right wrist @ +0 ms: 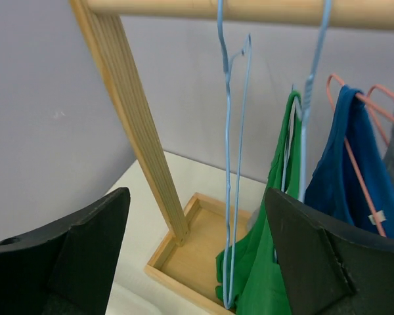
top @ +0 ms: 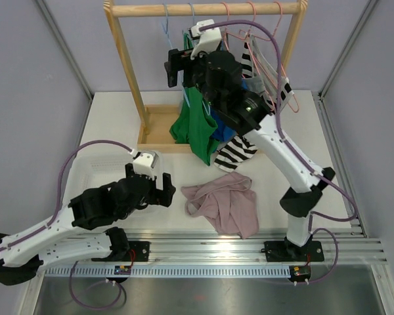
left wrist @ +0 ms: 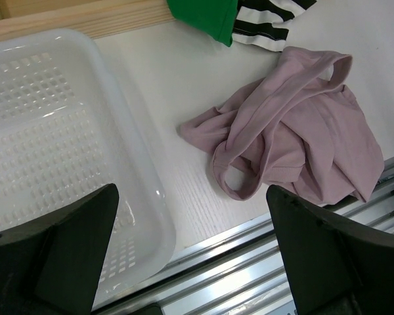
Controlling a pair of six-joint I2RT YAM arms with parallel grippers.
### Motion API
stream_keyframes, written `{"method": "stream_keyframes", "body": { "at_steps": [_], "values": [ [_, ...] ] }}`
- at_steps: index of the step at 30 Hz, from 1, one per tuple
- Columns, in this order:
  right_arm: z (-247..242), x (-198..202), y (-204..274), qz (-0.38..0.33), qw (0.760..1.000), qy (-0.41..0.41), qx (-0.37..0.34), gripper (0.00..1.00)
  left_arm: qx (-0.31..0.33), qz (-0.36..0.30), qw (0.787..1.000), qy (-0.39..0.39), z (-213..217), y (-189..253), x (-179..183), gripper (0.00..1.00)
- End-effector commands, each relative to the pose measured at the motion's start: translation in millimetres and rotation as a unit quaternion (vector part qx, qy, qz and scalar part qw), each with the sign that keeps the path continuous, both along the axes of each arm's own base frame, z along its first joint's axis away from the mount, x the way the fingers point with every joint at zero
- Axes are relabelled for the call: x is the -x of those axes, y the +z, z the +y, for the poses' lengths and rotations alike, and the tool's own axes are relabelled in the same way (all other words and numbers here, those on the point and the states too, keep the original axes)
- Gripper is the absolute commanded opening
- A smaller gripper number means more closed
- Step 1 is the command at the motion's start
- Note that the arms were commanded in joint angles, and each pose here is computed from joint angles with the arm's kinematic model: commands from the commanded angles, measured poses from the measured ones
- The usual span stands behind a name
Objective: Remove the tank top from the hanger
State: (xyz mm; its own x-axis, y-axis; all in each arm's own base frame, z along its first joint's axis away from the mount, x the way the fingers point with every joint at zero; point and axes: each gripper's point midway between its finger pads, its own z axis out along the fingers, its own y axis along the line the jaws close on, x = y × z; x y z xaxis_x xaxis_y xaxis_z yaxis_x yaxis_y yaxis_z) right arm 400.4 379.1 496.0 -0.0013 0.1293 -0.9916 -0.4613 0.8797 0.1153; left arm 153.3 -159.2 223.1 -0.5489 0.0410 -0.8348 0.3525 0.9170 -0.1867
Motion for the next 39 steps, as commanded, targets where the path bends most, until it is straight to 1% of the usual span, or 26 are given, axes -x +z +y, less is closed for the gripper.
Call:
{"method": "stream_keyframes", "body": {
  "at_steps": [1,2,3,4,5,6,7,8,10,11,12,13,14,16,17,19,20,21,22,23,26,27,28,30,33,39],
  "values": [
    [-45,59,82,-0.052,0.996,0.039,-0.067,0.92,0.056,-0.026,0.998,-0.024,-32,34,-8,0.99],
    [-46,61,71,-0.042,0.997,0.042,-0.055,0.93,0.061,-0.026,0.997,-0.030,-37,36,-8,0.99],
    [-66,79,89,-0.055,0.995,0.045,-0.070,0.96,0.065,-0.024,0.997,-0.039,-46,37,-9,0.99],
    [-74,86,91,-0.056,0.995,0.047,-0.072,0.98,0.069,-0.023,0.996,-0.042,-50,39,-9,0.99],
    [-75,87,73,-0.041,0.996,0.047,-0.058,0.99,0.070,-0.023,0.996,-0.046,-54,39,-10,0.99],
    [-97,105,86,-0.051,0.995,0.047,-0.071,1.00,0.075,-0.024,0.996,-0.051,-60,41,-10,0.99],
    [-103,111,82,-0.046,0.995,0.048,-0.069,0.99,0.076,-0.023,0.995,-0.054,-63,41,-10,0.99],
    [-105,114,59,-0.023,0.997,0.051,-0.046,1.00,0.076,-0.022,0.995,-0.055,-65,40,-10,0.99],
    [-131,136,59,-0.020,0.997,0.053,-0.055,0.99,0.078,-0.022,0.995,-0.059,-71,39,-11,0.99],
    [-129,138,32,0.001,0.998,0.059,-0.030,1.00,0.077,-0.021,0.995,-0.059,-72,38,-11,0.99],
    [-143,153,35,-0.006,0.997,0.069,-0.037,0.99,0.080,-0.021,0.995,-0.059,-74,38,-11,0.99],
    [-147,158,28,-0.002,0.997,0.072,-0.032,1.00,0.077,-0.019,0.995,-0.062,-76,36,-11,0.99],
    [-149,158,5,0.018,0.997,0.067,-0.012,0.99,0.079,-0.020,0.995,-0.062,-77,37,-11,0.99],
    [-167,167,-5,0.028,0.998,0.054,-0.013,0.99,0.078,-0.015,0.995,-0.064,-79,34,-10,0.99],
    [-169,168,-28,0.052,0.997,0.051,0.010,0.99,0.080,-0.012,0.995,-0.066,-81,33,-10,0.99],
    [-181,173,-45,0.083,0.996,0.033,0.011,0.99,0.079,-0.009,0.994,-0.071,-83,32,-8,0.99],
    [-184,175,-67,0.110,0.993,0.025,0.027,0.99,0.078,-0.006,0.994,-0.075,-86,30,-8,0.99],
    [-191,179,-72,0.121,0.992,0.015,0.014,1.00,0.077,-0.005,0.994,-0.077,-88,30,-7,0.99],
    [-194,180,-92,0.140,0.990,0.008,0.024,0.99,0.075,-0.003,0.994,-0.079,-90,29,-6,0.99],
    [-204,186,-94,0.143,0.990,-0.001,0.008,0.99,0.072,-0.001,0.994,-0.077,-94,27,-8,0.99],
    [-223,194,-122,0.165,0.986,-0.028,0.006,0.99,0.070,0.001,0.994,-0.082,-107,23,-10,0.99],
    [-235,203,-118,0.159,0.987,-0.031,-0.017,0.99,0.055,0.009,0.995,-0.083,-116,13,-10,0.99],
    [-240,207,-127,0.165,0.986,-0.033,-0.016,1.00,0.049,0.011,0.995,-0.083,-120,8,-12,0.99],
    [-255,222,-122,0.155,0.987,-0.026,-0.045,0.99,0.033,0.018,0.995,-0.090,-137,-7,-13,0.99],
    [-272,240,-120,0.143,0.987,-0.014,-0.070,0.99,0.030,0.017,0.994,-0.103,-158,-25,-18,0.99],
    [-292,262,-122,0.136,0.987,0.000,-0.083,1.00,-0.026,0.052,0.992,-0.114,-197,-93,-27,0.99]
  ]
}}
